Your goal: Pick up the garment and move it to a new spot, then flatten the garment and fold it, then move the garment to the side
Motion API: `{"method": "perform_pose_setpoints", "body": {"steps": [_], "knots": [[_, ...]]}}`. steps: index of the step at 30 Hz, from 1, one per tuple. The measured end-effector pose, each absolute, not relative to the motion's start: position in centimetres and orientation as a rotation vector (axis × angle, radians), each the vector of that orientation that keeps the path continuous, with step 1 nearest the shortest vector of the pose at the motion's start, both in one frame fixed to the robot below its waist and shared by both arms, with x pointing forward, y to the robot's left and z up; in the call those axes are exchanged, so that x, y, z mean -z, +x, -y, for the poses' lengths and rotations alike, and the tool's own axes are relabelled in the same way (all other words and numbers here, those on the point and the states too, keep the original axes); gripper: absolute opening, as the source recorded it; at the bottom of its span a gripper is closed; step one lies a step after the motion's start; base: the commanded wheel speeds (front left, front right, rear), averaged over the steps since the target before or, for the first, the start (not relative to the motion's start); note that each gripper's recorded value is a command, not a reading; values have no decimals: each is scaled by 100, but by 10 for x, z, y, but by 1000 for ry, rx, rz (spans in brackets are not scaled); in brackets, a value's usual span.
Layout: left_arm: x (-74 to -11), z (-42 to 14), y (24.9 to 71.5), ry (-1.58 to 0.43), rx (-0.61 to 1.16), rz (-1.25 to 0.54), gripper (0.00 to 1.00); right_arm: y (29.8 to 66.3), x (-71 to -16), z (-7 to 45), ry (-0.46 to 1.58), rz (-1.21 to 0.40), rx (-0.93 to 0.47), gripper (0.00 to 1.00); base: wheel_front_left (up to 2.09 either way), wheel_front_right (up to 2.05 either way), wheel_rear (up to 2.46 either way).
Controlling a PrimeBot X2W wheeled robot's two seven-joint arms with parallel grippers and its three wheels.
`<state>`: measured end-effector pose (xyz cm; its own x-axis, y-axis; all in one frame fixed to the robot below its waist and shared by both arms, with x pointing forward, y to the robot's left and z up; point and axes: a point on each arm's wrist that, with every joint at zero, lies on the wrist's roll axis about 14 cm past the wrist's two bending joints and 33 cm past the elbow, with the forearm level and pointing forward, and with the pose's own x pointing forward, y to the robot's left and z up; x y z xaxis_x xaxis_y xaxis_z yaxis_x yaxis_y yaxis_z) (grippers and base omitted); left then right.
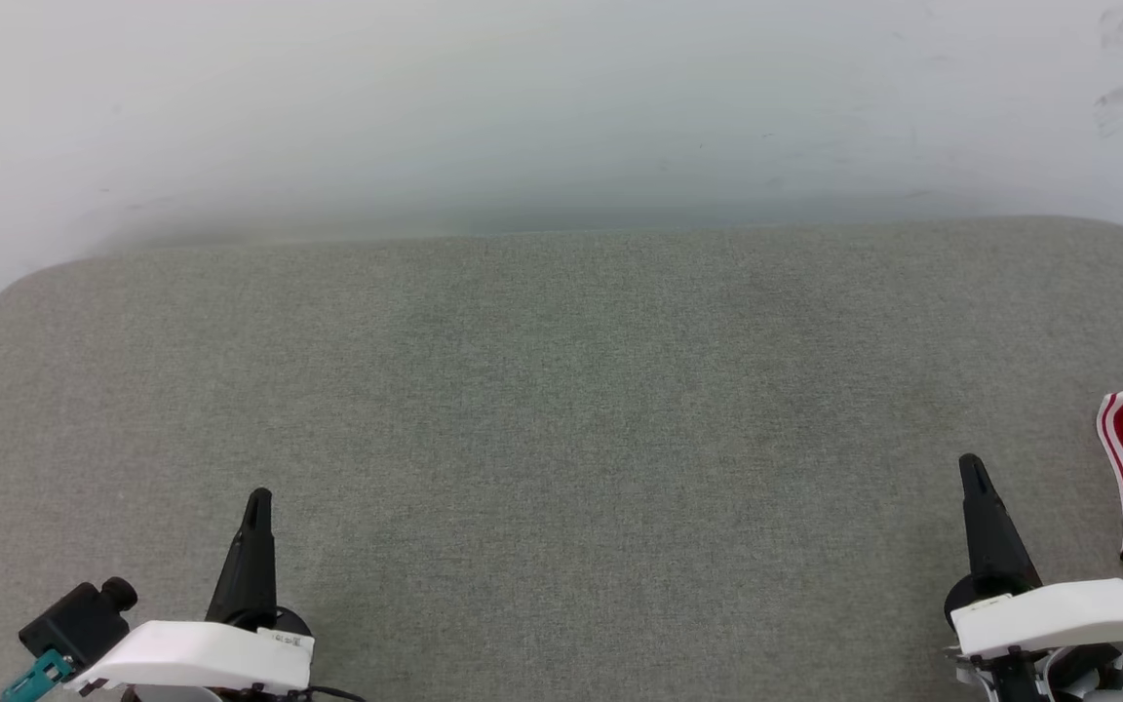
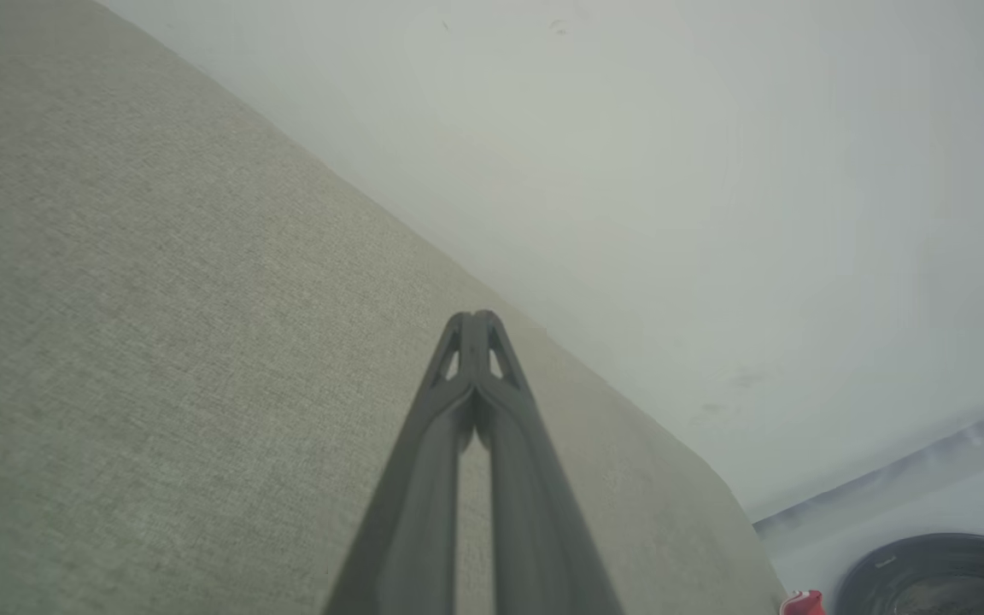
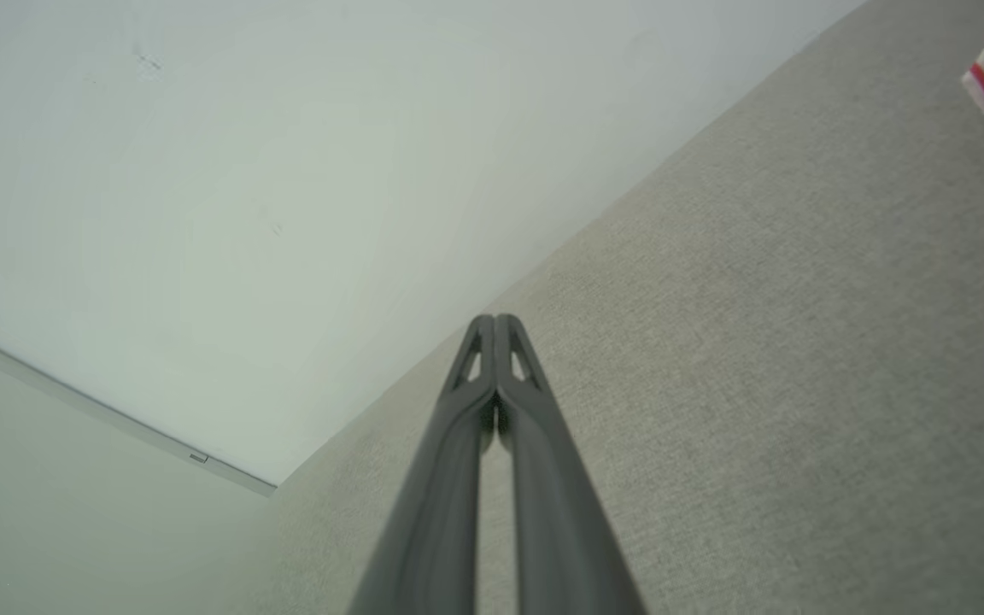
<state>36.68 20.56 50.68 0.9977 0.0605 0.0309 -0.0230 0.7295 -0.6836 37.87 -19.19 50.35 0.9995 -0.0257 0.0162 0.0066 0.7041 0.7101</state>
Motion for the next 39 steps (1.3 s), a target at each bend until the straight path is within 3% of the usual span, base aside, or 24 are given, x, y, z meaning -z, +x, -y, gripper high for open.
{"method": "perform_pose_setpoints", "body": {"steps": [39], "knots": [[-500, -204, 378, -1204, -47, 2, 0, 384, -500, 197, 1221, -9, 33, 0, 0, 0, 0]]}}
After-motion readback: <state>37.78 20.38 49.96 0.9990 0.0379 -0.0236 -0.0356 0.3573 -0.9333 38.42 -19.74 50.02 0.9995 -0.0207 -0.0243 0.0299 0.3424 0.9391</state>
